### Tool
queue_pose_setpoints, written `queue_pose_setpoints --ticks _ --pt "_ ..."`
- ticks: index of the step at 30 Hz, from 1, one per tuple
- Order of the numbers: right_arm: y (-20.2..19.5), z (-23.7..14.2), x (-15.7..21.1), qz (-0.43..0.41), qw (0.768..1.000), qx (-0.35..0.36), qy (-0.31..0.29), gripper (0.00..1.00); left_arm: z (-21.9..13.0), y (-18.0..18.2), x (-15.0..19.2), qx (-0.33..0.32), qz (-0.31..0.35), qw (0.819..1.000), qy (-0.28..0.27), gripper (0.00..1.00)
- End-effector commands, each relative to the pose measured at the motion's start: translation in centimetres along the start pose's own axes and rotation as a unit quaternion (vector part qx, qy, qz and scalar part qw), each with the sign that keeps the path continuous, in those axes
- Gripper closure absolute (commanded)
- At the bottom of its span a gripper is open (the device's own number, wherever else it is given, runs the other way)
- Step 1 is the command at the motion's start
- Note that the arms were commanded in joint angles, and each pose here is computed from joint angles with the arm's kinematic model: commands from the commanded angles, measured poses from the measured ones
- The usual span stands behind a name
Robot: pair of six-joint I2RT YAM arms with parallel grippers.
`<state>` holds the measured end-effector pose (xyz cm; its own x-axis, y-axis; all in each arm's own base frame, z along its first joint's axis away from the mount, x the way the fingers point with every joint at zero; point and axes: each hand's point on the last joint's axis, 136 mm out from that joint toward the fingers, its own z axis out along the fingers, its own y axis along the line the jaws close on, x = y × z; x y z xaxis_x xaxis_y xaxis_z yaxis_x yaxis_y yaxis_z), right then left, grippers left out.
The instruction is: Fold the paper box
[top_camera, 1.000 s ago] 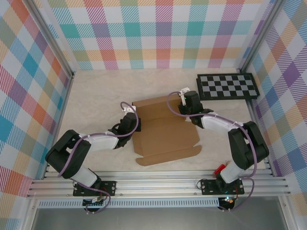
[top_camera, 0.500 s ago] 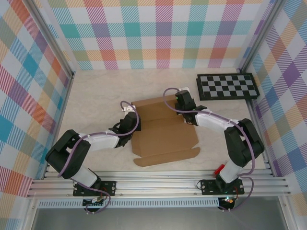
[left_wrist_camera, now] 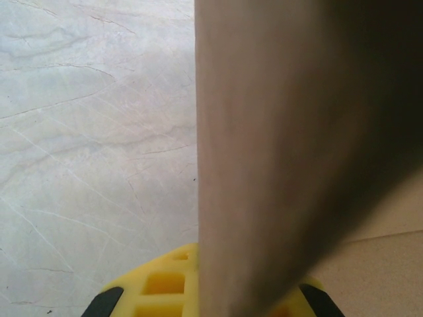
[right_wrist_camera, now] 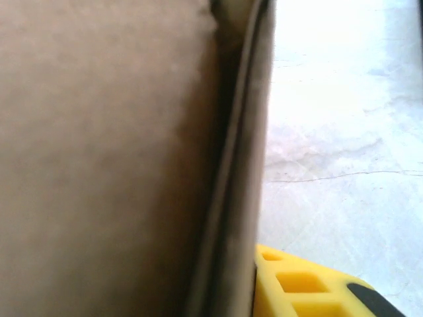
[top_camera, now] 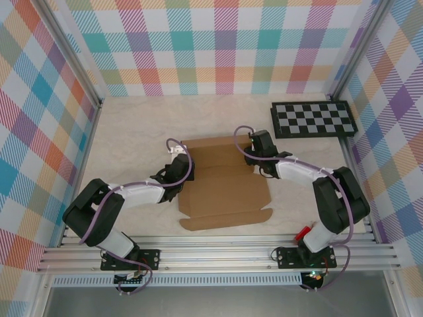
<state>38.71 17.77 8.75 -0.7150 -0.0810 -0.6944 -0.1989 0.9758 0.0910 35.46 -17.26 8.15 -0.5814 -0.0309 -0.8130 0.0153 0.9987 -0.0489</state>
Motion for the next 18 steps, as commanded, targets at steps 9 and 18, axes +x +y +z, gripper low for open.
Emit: queue_pose_setpoints --ticks 9,18 --pt "-0.9 -1.4 4.6 0.055 0.995 -0.065 0.057 0.52 0.4 0.9 1.8 -0.02 0.019 0.999 0.037 1.0" --pt "-2.2 -3.3 4.0 0.078 0.993 -0.085 -0.01 0.52 0.4 1.3 2.1 -0.026 0.017 0.999 0.041 1.0"
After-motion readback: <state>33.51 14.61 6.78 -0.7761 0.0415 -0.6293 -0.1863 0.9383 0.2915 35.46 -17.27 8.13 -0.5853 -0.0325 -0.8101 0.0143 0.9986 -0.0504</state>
